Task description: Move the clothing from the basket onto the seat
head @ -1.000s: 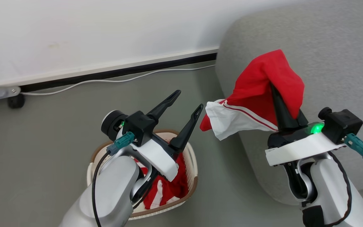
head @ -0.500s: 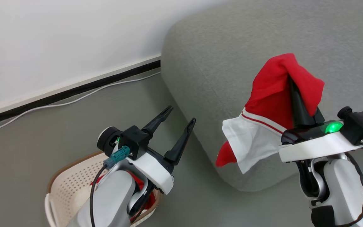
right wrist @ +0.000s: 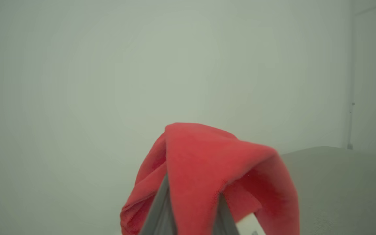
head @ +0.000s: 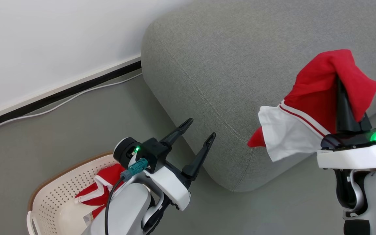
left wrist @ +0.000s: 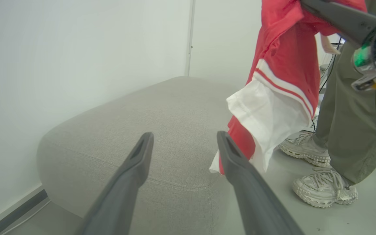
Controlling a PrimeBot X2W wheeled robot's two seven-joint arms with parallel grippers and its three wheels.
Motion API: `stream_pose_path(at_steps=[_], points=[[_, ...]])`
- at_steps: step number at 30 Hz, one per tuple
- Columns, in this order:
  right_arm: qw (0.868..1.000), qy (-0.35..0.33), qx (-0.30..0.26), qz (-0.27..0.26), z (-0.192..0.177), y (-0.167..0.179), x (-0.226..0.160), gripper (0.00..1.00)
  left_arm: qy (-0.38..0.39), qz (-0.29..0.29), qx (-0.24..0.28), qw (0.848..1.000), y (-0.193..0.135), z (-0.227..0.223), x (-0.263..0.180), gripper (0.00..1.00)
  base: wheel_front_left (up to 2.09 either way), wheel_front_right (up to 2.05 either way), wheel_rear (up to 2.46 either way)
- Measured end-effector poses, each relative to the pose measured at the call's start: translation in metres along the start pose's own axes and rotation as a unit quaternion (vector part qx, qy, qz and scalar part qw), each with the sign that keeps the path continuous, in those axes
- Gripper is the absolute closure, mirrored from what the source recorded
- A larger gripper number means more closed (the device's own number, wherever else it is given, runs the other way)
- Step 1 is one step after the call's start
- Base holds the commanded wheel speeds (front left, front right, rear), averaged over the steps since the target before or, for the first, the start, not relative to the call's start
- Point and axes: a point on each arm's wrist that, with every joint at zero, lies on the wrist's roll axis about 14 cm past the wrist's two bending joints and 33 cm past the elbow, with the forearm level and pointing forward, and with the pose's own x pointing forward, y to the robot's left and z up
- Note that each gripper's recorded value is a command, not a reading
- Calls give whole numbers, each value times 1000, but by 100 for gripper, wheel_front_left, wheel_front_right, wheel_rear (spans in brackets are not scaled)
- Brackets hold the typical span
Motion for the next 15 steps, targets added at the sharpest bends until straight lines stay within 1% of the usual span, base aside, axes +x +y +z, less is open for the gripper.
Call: stream_pose_path(at_steps=[7,12,15], points=[[1000,-5,-27,-13,6,-15,4,100,3,-7,-12,1000,1,-6,4,0,0,0,0],[997,-29,-67,-3,24,-25,35,100,9,-3,-21,1000,10,-16,1,0,0,0,0],[995,-31,-89,2,28,-30,53,100,15,-1,-24,1000,17,-24,-1,0,0,0,0]])
